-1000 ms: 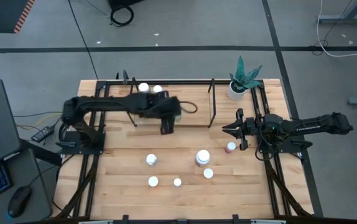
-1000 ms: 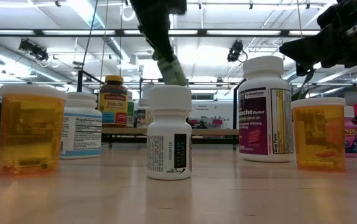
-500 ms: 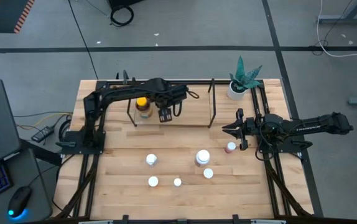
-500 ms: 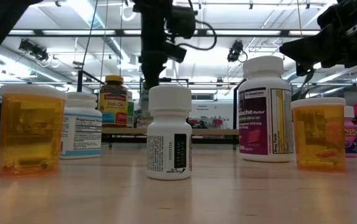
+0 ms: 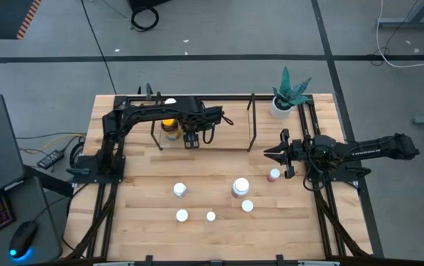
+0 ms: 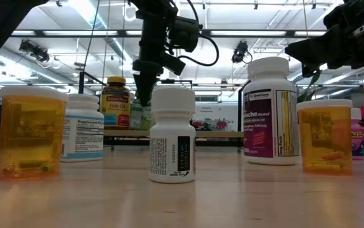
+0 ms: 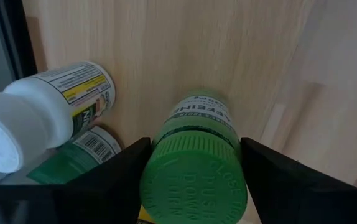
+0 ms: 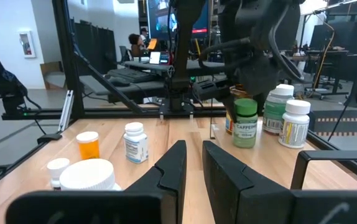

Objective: Pick and place medicine bottles onto shelf by color
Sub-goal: Put the green pill bottle on the shelf aligned with the other white pill bottles, then put the red pill bottle on the shelf

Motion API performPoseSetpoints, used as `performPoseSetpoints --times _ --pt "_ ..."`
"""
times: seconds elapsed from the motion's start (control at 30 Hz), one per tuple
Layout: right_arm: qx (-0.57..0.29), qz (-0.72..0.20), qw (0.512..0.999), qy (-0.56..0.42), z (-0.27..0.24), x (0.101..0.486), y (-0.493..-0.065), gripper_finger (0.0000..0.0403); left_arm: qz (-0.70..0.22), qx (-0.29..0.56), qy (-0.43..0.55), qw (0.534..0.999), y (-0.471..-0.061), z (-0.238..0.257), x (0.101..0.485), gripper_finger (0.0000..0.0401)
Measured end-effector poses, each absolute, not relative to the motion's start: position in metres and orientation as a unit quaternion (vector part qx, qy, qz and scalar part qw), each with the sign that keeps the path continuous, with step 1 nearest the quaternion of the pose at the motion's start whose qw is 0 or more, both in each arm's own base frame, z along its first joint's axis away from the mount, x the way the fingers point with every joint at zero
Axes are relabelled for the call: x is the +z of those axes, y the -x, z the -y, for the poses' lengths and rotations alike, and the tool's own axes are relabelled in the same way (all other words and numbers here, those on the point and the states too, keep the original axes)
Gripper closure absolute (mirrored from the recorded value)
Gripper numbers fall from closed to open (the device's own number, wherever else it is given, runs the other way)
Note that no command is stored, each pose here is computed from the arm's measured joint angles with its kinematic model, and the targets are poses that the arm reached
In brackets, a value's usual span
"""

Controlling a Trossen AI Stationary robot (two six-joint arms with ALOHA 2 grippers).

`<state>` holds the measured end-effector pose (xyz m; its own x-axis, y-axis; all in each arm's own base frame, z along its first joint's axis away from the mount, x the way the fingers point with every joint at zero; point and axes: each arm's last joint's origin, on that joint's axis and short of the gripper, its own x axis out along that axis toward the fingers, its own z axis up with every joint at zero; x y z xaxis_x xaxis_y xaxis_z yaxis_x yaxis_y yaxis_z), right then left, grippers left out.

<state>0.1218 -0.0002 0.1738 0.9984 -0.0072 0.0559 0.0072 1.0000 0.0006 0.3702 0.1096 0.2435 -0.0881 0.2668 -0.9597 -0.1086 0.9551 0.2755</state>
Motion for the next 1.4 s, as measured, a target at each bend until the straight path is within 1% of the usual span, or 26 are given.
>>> performPoseSetpoints --times 0.23,0.43,0.53,0.73,0.93,1.0,1.13,1.23,1.33,1.4 --pt "-0.004 0.028 1.0 0.0 0.0 0.174 -0.122 0.0341 -0.722 0.143 -0.064 0.674 -0.371 -0.11 0.243 0.0121" --pt "-0.003 0.028 1.0 0.0 0.0 0.174 -0.122 0.0341 -0.724 0.167 -0.092 0.663 -0.37 -0.111 0.244 0.0097" --pt "-0.004 0.028 1.0 0.0 0.0 0.174 -0.122 0.0341 -0.725 0.177 -0.102 0.658 -0.37 -0.112 0.244 0.0096" --pt "-0.003 0.027 1.0 0.0 0.0 0.174 -0.122 0.0341 -0.726 0.171 -0.115 0.656 -0.371 -0.108 0.245 0.0102" --pt "-0.003 0.028 1.0 0.0 0.0 0.174 -0.122 0.0341 -0.733 0.176 -0.159 0.638 -0.372 -0.096 0.246 0.0103" --pt "-0.003 0.028 1.0 0.0 0.0 0.174 -0.122 0.0341 -0.734 0.172 -0.166 0.635 -0.373 -0.09 0.252 0.0103" --pt "-0.003 0.028 1.0 0.0 0.0 0.174 -0.122 0.0341 -0.711 0.192 -0.197 0.647 -0.379 -0.079 0.273 0.0103" --pt "-0.003 0.027 1.0 0.0 0.0 0.174 -0.122 0.0341 -0.679 0.215 -0.218 0.667 -0.385 -0.07 0.295 0.0103" --pt "-0.003 0.028 1.0 0.0 0.0 0.174 -0.122 0.0341 -0.649 0.222 -0.208 0.697 -0.389 -0.06 0.313 0.0103" --pt "-0.003 0.028 1.0 0.0 0.0 0.174 -0.122 0.0341 -0.633 0.211 -0.184 0.722 -0.391 -0.053 0.323 0.0103"
